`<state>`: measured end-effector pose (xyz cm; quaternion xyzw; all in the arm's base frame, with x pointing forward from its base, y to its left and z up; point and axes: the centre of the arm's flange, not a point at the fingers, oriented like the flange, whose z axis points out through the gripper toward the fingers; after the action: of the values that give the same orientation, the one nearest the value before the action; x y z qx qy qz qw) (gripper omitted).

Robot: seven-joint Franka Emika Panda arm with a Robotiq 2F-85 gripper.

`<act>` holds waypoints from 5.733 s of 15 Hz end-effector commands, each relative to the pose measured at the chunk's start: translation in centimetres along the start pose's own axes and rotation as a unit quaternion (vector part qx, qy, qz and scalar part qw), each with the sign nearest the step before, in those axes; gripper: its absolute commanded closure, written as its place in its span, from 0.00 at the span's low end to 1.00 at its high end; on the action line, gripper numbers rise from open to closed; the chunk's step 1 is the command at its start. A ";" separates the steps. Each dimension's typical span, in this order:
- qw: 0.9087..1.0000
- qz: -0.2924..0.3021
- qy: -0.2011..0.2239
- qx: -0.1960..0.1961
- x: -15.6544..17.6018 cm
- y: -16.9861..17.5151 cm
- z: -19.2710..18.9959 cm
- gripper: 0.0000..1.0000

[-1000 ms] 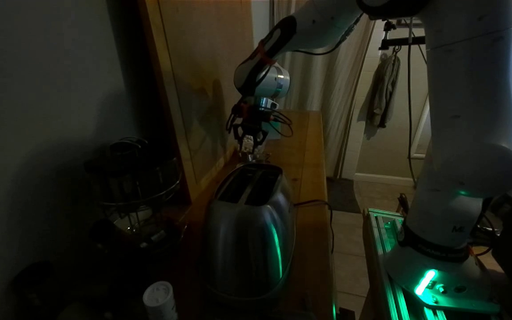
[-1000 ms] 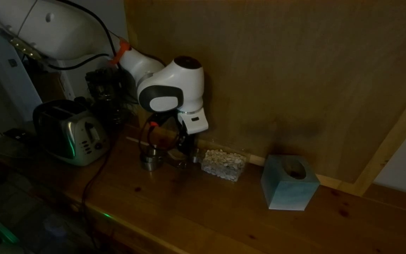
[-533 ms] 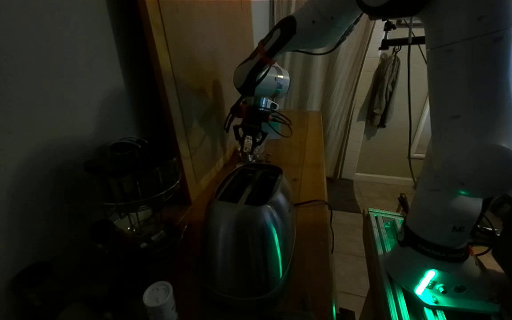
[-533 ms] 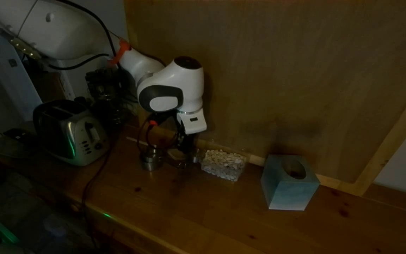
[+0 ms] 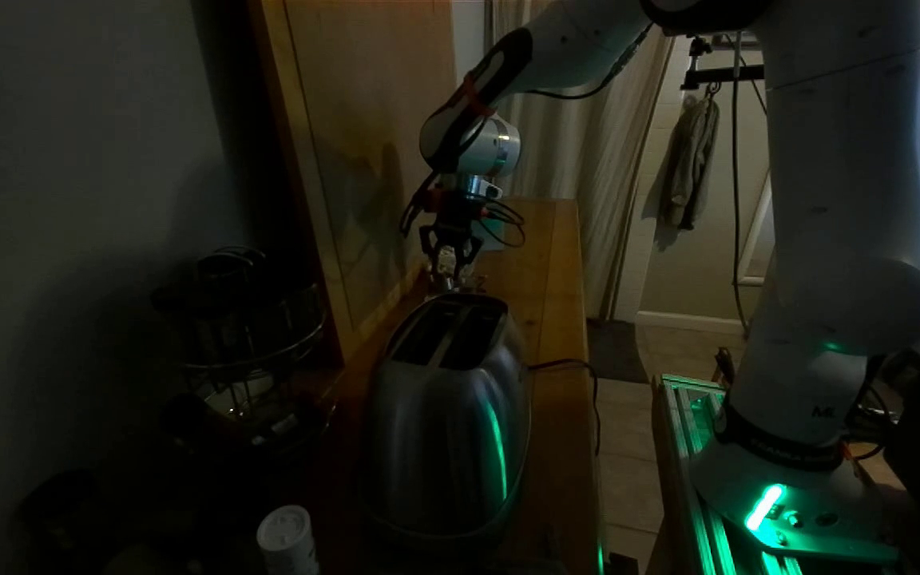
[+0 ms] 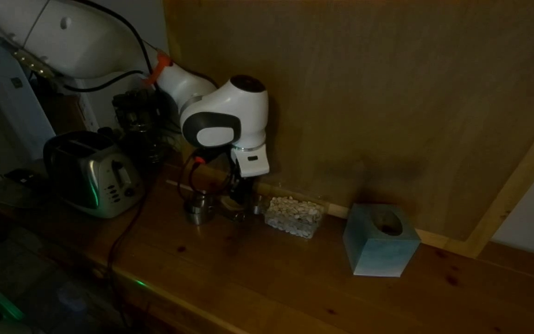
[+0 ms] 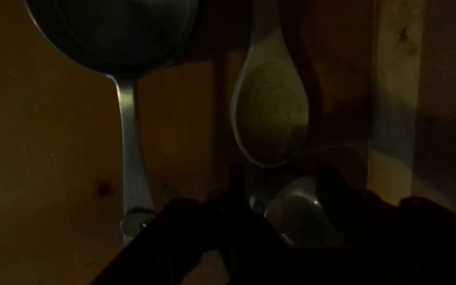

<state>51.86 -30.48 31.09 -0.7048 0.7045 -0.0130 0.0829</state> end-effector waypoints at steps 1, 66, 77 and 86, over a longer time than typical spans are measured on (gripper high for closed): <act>1.000 0.002 0.006 -0.003 0.0 -0.7 -0.2 0.23; 0.741 -0.657 0.117 -0.072 -4.0 -1.4 4.4 0.77; 0.741 -0.654 0.140 -0.059 -4.0 -1.1 3.5 0.99; 0.743 -0.652 0.145 -0.037 -4.1 0.7 1.9 0.99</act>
<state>53.38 -26.49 28.49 -0.9847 0.0859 -0.1242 -0.0871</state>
